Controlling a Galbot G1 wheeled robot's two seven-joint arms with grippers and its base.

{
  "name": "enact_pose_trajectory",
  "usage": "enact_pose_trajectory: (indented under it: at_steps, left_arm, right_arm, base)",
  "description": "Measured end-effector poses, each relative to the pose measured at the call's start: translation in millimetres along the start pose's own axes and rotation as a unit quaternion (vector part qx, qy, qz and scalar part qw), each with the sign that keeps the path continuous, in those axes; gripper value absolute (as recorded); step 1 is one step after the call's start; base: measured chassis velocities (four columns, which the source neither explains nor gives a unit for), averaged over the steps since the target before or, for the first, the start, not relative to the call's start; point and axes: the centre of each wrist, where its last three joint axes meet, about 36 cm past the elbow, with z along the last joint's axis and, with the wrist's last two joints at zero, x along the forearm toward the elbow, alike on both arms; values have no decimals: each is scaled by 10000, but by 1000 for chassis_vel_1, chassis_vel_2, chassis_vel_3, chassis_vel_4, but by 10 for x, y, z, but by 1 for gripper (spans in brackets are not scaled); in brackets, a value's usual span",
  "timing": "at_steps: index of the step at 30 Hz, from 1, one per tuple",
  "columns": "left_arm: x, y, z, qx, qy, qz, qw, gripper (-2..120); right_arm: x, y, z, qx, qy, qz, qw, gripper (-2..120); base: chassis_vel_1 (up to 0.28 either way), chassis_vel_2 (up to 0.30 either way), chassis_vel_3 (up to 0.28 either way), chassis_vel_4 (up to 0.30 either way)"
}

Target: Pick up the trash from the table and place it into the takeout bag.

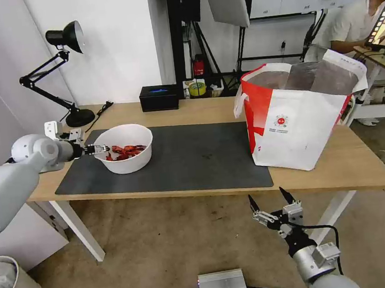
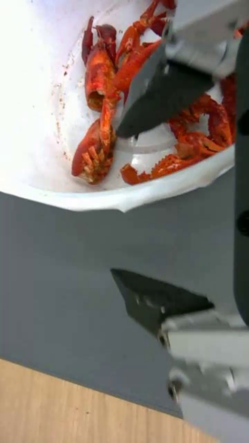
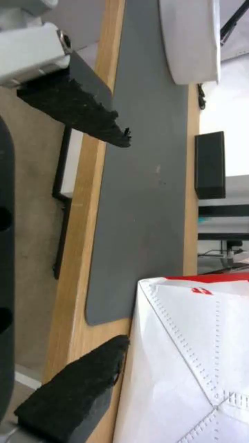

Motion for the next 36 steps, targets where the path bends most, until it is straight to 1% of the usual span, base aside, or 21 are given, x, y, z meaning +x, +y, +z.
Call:
enact_pose_trajectory:
  at_steps: [1,2,5,6,8,9,12,14,15,16,17,19,20,21,25,26,29,30,33,34,36]
  left_arm:
    - [0,-11,-8,-19,-1,2,10000,68]
    - [0,-11,-8,-19,-1,2,10000,68]
    - [-2,-46,-15,-73,5,23,10000,50]
    - [-2,-46,-15,-73,5,23,10000,50]
    - [2,-53,-10,-91,11,30,10000,42]
    - [2,-53,-10,-91,11,30,10000,42]
    - [7,-50,9,-111,28,24,9999,25]
    - [12,-54,20,-123,33,29,9999,23]
    - [20,-61,34,-142,40,38,9999,16]
    - [24,-65,44,-151,44,45,9999,12]
    - [24,-65,44,-151,44,45,9999,12]
    - [38,-77,62,-160,40,74,9998,3]
    - [52,-82,67,-155,13,96,9998,0]
    - [52,-82,67,-155,13,96,9998,0]
    - [157,-159,30,-81,-288,304,9991,0]
    - [157,-159,30,-81,-288,304,9991,0]
    - [264,-256,-64,10,-520,405,9978,0]
    - [264,-256,-64,10,-520,405,9978,0]
    - [394,-325,-192,48,-752,532,9957,0]
    - [394,-325,-192,48,-752,532,9957,0]
    - [511,-356,-312,66,-919,621,9938,0]
  right_arm:
    - [0,0,0,0,0,0,10000,100]
    - [0,0,0,0,0,0,10000,100]
    - [0,0,0,0,0,0,10000,100]
    - [0,0,0,0,0,0,10000,100]
    - [0,0,0,0,0,0,10000,100]
    - [0,0,0,0,0,0,10000,100]
    - [0,0,0,0,0,0,10000,100]
    - [0,0,0,0,0,0,10000,100]
    - [0,0,0,0,0,0,10000,100]
    - [0,0,0,0,-1,0,10000,100]
    - [0,0,0,0,-1,0,10000,100]
    - [0,0,0,0,0,0,10000,100]
    - [0,0,0,0,0,0,10000,100]
    - [0,0,0,0,0,0,10000,100]
    - [0,0,0,0,0,0,10000,100]
    - [0,0,0,0,0,0,10000,100]
    - [0,0,0,0,0,0,10000,100]
    - [0,0,0,0,0,0,10000,100]
    - [0,0,0,0,0,0,10000,100]
    - [0,0,0,0,0,0,10000,100]
    - [0,0,0,0,-1,0,10000,100]
  base:
    - [0,0,0,0]
    - [0,0,0,0]
    - [0,0,0,0]
    - [0,0,0,0]
    - [0,0,0,0]
    - [0,0,0,0]
    - [0,0,0,0]
    - [0,0,0,0]
    - [0,0,0,0]
    - [0,0,0,0]
    - [0,0,0,0]
    - [0,0,0,0]
    - [0,0,0,0]
    - [0,0,0,0]
    - [0,0,0,0]
    - [0,0,0,0]
    - [0,0,0,0]
    - [0,0,0,0]
    - [0,0,0,0]
    - [0,0,0,0]
    - [0,0,0,0]
